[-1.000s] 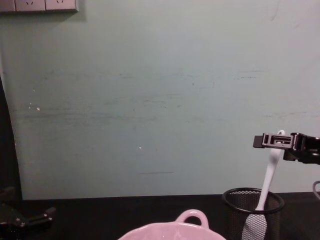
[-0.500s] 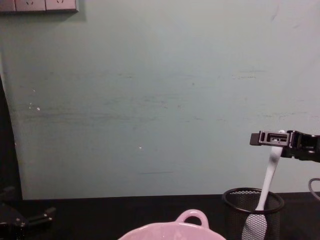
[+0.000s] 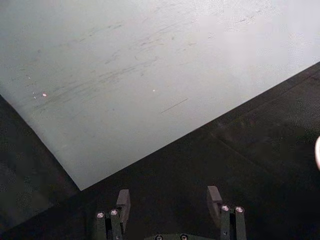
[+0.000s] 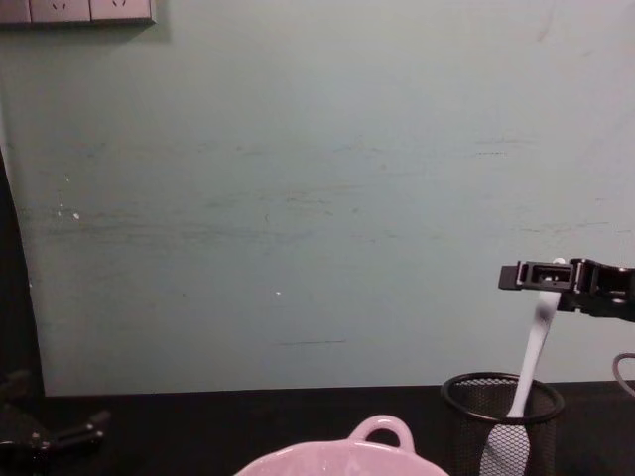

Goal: Use the one hand to pick up the spoon and stir the clear water in the bowl.

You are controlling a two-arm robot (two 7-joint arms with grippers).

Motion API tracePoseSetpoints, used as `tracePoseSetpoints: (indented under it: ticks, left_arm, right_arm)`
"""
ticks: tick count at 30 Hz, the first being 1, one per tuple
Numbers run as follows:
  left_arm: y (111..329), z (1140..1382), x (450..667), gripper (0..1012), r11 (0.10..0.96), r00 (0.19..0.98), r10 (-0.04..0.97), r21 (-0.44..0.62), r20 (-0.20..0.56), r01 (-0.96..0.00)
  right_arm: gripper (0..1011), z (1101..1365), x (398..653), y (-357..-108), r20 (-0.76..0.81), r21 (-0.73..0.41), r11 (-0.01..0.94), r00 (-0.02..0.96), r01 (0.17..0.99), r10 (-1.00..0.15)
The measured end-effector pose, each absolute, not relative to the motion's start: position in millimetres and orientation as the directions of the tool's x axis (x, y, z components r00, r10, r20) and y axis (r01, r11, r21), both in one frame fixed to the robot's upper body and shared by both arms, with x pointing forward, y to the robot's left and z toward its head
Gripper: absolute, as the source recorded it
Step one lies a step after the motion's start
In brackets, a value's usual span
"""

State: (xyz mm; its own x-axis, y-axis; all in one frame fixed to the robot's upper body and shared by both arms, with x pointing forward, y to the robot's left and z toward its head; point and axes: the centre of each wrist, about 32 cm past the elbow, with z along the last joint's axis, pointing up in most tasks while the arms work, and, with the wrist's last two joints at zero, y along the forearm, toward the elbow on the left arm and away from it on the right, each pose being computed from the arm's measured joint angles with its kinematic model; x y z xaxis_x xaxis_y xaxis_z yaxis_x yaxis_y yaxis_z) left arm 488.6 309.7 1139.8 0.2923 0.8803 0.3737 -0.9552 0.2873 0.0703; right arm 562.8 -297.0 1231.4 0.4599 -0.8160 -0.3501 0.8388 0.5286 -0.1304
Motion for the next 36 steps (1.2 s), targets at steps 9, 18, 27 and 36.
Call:
tracePoseSetpoints:
  ticks: [9, 18, 27, 36]
  left_arm:
    - [309.7, 1139.8, 488.6, 1011, 0.287, 0.292, 0.88, 0.07, 0.374, -0.955]
    - [309.6, 1139.8, 488.6, 1011, 0.287, 0.292, 0.88, 0.07, 0.374, -0.955]
    - [309.7, 1139.8, 488.6, 1011, 0.287, 0.292, 0.88, 0.07, 0.374, -0.955]
    - [309.7, 1139.8, 488.6, 1011, 0.287, 0.292, 0.88, 0.07, 0.374, -0.955]
  right_arm:
    - [654, 1231.5, 562.7, -297.0, -0.35, -0.131, 0.529, 0.46, 0.838, -0.816]
    - [346, 1231.6, 562.6, -296.9, -0.35, -0.131, 0.53, 0.461, 0.838, -0.816]
    - [119, 1231.6, 562.6, -296.9, -0.35, -0.131, 0.529, 0.46, 0.838, -0.816]
    - [119, 1231.6, 562.6, -296.9, -0.35, -0.131, 0.529, 0.46, 0.838, -0.816]
